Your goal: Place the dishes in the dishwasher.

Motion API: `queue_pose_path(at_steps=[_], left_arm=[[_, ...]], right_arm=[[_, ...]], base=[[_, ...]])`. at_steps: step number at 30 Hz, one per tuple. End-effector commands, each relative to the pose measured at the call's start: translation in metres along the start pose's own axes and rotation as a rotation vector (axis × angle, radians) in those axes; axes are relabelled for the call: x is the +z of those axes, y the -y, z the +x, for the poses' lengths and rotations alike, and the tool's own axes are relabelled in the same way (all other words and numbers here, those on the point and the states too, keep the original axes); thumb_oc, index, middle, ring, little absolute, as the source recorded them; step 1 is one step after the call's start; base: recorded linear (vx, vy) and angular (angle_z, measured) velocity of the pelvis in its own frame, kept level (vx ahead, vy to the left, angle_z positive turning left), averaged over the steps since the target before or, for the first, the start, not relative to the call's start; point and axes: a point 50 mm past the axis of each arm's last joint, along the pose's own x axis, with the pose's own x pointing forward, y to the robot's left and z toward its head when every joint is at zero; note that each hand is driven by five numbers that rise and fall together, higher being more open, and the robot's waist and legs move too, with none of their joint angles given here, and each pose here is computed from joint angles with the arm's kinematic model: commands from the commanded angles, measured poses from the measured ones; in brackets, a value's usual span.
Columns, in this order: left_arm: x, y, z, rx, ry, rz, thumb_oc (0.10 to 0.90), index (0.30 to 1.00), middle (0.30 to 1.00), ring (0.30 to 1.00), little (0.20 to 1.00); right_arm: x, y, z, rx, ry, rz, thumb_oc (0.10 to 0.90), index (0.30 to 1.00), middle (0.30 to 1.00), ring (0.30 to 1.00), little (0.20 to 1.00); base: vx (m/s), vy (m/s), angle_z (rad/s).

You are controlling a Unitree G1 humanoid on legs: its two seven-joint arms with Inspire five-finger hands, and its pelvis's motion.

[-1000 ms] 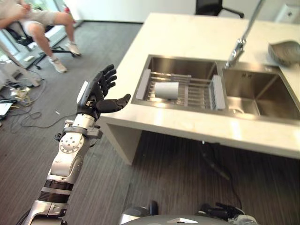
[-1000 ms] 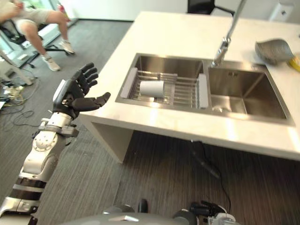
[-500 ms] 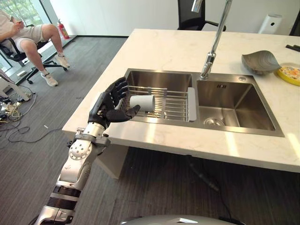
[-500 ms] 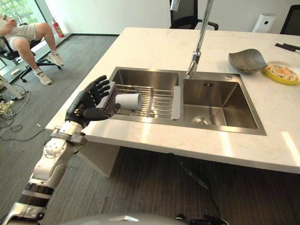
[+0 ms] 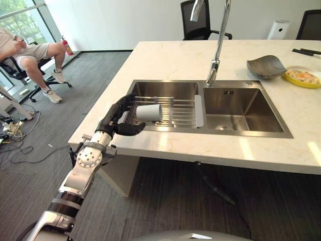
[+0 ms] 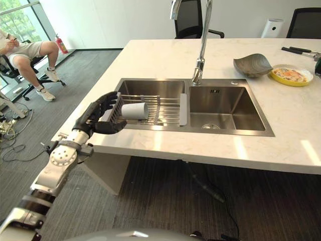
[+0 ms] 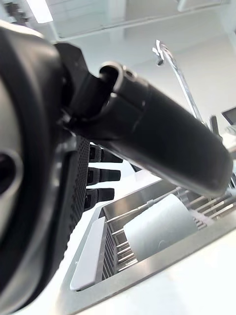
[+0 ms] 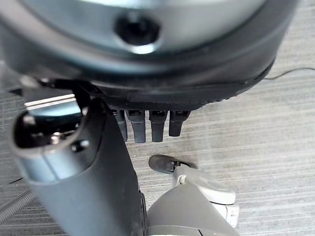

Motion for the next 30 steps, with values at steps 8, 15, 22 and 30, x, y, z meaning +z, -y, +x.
queue_pose_path(at_steps=[8, 15, 22, 30], left_arm=[[0.078, -0.053, 0.051, 0.127, 0.255, 0.491, 0.800, 0.900, 0.900, 0.900, 0.900], [0.071, -0.075, 0.056, 0.160, 0.173, 0.629, 0.800, 0.900, 0.900, 0.900, 0.900], [0.065, -0.071, 0.075, 0.161, 0.100, 0.750, 0.800, 0.900, 0.900, 0.900, 0.900], [0.075, -0.090, 0.096, 0.185, -0.002, 0.965, 0.800, 0.900, 0.900, 0.900, 0.900]], right_arm=[[-0.011, 0.010, -0.002, -0.022, -0.055, -0.021, 0.800, 0.900, 0.900, 0.900, 0.900], [-0.023, 0.010, -0.003, -0.018, -0.104, -0.041, 0.800, 0.900, 0.900, 0.900, 0.900], [-0.014, -0.017, 0.001, 0.045, -0.022, -0.047, 0.800, 0.900, 0.900, 0.900, 0.900], [-0.008, -0.012, 0.000, 0.050, 0.014, -0.072, 0.800, 0.900, 0.900, 0.900, 0.900]], base=[[-0.01, 0.061, -0.14], [-0.01, 0.052, -0.15], [0.00, 0.011, -0.13], [-0.02, 0.014, -0.17]])
